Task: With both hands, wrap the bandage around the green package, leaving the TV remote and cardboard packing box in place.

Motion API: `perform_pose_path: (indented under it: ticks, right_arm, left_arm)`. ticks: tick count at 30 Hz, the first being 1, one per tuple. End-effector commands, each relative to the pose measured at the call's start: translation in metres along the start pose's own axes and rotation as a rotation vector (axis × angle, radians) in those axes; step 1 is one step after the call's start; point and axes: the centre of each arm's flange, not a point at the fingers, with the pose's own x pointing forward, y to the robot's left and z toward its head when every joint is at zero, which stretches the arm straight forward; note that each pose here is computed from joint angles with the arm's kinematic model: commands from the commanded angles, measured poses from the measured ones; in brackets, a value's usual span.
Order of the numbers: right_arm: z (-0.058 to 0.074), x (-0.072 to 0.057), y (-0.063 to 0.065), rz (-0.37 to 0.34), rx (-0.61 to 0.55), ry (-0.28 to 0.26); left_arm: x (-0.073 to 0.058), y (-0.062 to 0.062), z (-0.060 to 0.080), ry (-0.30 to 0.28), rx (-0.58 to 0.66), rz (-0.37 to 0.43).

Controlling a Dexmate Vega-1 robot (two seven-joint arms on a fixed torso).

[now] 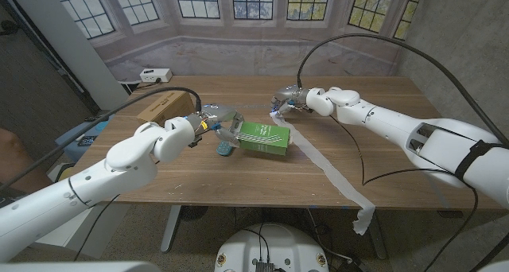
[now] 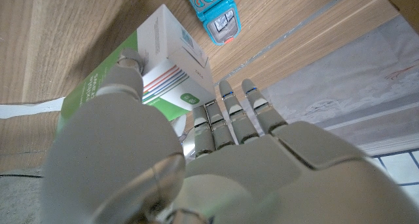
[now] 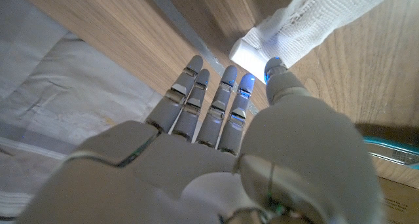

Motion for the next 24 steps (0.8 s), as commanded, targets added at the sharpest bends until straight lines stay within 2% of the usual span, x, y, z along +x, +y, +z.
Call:
perform_pose_path:
  ticks: [1,15,24]
  right_arm:
    - [0.0020,0.0017,0.0031,-0.016,-0.012,0.012]
    - [-0.0010,0.0011,0.0104,-0.004,-0.021,0.024]
    - [0.0004,0.0010,0.0091,-0.023,-0.026,0.029]
  left_arm:
    - [0.0012,-0.0008,0.0032,-0.004,0.002,-0.003]
    - [0.0027,-0.0003,0.0075,-0.013,0.006,-0.001]
    - [0.0045,0.0000,0.0078,-0.020,0.006,-0.001]
